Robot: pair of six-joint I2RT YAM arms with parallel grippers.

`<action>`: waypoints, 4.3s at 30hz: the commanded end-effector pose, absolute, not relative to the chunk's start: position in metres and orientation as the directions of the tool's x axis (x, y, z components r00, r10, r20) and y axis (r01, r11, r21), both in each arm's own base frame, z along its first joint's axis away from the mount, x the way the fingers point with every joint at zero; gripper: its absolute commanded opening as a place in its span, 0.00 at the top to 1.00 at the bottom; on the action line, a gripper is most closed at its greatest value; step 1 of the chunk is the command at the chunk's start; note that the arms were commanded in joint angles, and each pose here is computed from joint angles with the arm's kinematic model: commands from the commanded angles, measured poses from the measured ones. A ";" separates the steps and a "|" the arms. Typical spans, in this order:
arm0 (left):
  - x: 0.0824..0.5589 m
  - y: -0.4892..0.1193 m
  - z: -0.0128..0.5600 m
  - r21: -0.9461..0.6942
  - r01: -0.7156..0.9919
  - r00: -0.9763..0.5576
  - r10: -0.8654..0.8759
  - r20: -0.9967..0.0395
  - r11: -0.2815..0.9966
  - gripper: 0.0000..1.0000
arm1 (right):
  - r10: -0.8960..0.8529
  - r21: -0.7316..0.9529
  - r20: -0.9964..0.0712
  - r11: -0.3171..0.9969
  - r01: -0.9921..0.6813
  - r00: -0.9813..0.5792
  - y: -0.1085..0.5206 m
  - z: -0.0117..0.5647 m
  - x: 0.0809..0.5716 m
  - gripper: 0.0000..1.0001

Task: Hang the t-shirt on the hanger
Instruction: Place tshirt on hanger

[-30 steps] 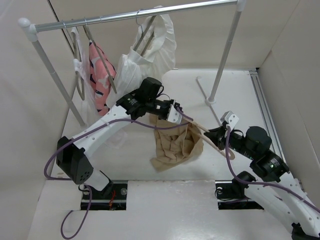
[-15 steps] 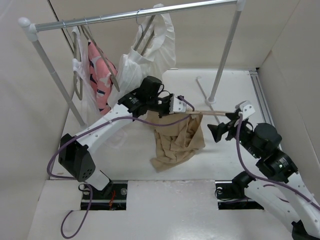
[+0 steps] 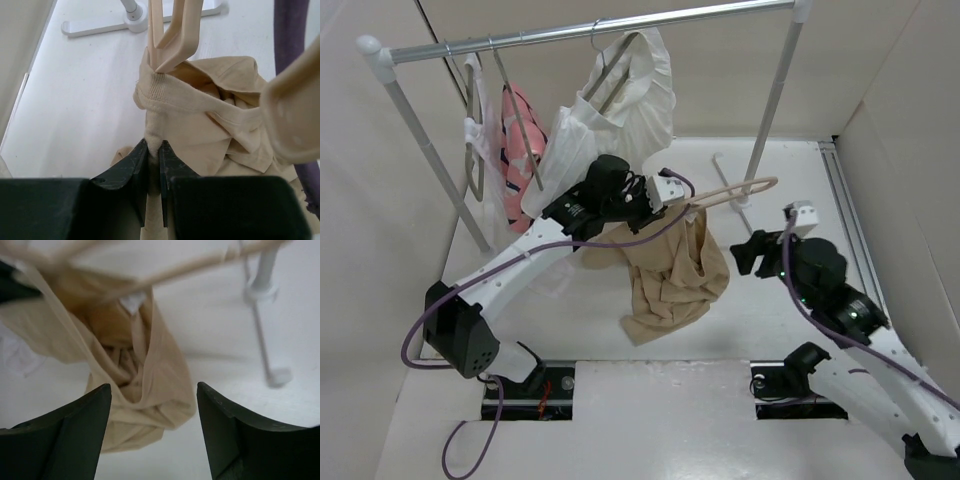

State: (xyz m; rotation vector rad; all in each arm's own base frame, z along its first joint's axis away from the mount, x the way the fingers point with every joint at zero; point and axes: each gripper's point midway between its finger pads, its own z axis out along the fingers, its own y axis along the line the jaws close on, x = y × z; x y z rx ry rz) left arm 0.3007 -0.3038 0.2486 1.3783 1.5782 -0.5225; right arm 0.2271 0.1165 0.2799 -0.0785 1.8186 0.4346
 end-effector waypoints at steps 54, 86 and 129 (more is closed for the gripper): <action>0.222 -0.237 0.198 0.307 0.949 0.282 0.613 -0.738 -0.067 1.00 | 0.093 0.054 -0.819 0.995 0.085 -0.567 0.019 0.180 0.259 1.00; 0.227 -0.291 0.209 0.312 0.944 0.303 0.645 -0.701 -0.104 1.00 | -0.414 -0.035 -0.871 0.591 -0.806 -0.265 0.186 0.234 0.232 0.45; 0.255 -0.280 0.242 0.240 0.970 0.182 0.538 -0.823 0.041 1.00 | -0.418 -0.159 -0.900 0.581 -0.798 -0.125 0.172 0.236 0.226 1.00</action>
